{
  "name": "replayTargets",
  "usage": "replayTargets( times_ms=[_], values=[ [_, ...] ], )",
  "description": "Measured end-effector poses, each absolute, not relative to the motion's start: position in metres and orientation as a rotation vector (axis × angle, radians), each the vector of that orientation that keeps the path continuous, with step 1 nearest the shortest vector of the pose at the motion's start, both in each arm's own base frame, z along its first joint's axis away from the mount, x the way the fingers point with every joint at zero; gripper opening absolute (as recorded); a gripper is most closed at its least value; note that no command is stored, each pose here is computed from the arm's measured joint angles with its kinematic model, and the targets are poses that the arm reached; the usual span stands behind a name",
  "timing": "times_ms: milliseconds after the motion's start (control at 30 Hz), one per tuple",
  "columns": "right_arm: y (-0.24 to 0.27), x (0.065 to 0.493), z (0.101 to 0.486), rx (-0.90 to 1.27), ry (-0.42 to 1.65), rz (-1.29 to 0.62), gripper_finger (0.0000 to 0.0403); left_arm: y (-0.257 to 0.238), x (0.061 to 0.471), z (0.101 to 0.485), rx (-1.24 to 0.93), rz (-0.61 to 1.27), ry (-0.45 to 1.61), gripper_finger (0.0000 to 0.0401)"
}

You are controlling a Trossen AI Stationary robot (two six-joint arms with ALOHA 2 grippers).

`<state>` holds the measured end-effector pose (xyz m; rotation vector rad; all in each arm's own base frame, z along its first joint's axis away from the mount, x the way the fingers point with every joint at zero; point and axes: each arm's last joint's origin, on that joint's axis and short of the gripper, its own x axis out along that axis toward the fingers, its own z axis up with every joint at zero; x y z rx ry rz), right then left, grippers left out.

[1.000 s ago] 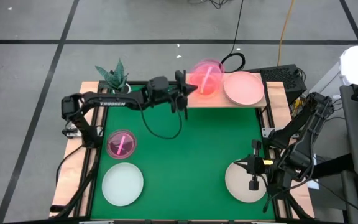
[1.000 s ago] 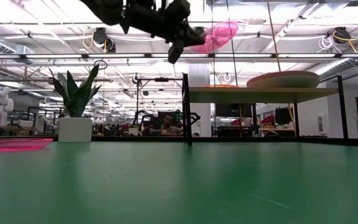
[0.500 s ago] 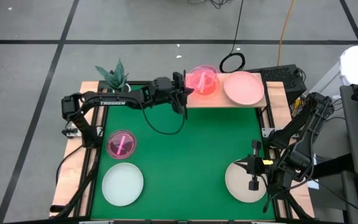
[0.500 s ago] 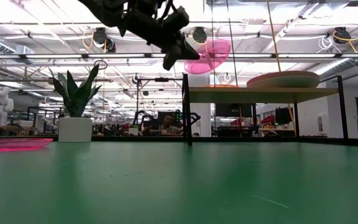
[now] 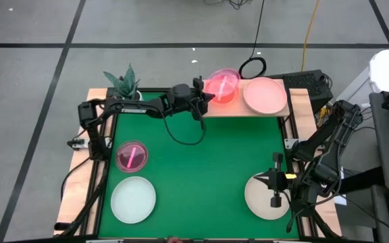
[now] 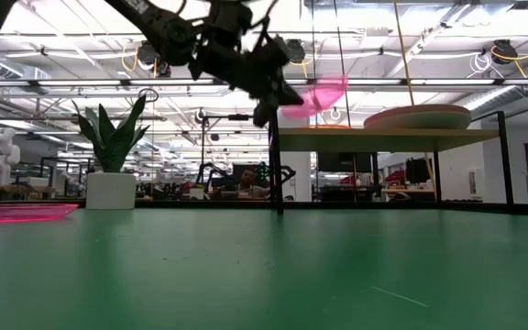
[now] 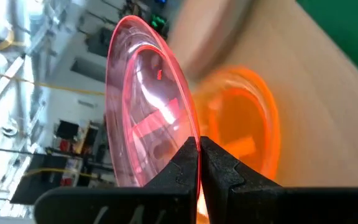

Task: Place and stack plates onto a shelf
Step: Stack the right small pink plate on top of the small orange plate on the shelf

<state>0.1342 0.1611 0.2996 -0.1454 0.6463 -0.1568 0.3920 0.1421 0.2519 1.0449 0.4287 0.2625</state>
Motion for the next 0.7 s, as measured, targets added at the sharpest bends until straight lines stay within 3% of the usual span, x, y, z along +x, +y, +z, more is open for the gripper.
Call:
replayTargets(
  times_ms=[467, 700],
  values=[
    [0.1623, 0.1350, 0.3003, -0.165, 0.640, -0.141, 0.0000, 0.1490, 0.3909, 0.2439, 0.974, 0.253, 0.456, 0.0011],
    [0.1630, 0.1354, 0.3007, -0.155, 0.634, -0.138, 0.0000, 0.1490, 0.3907, 0.2433, 0.954, 0.253, 0.461, 0.0045]
  ],
)
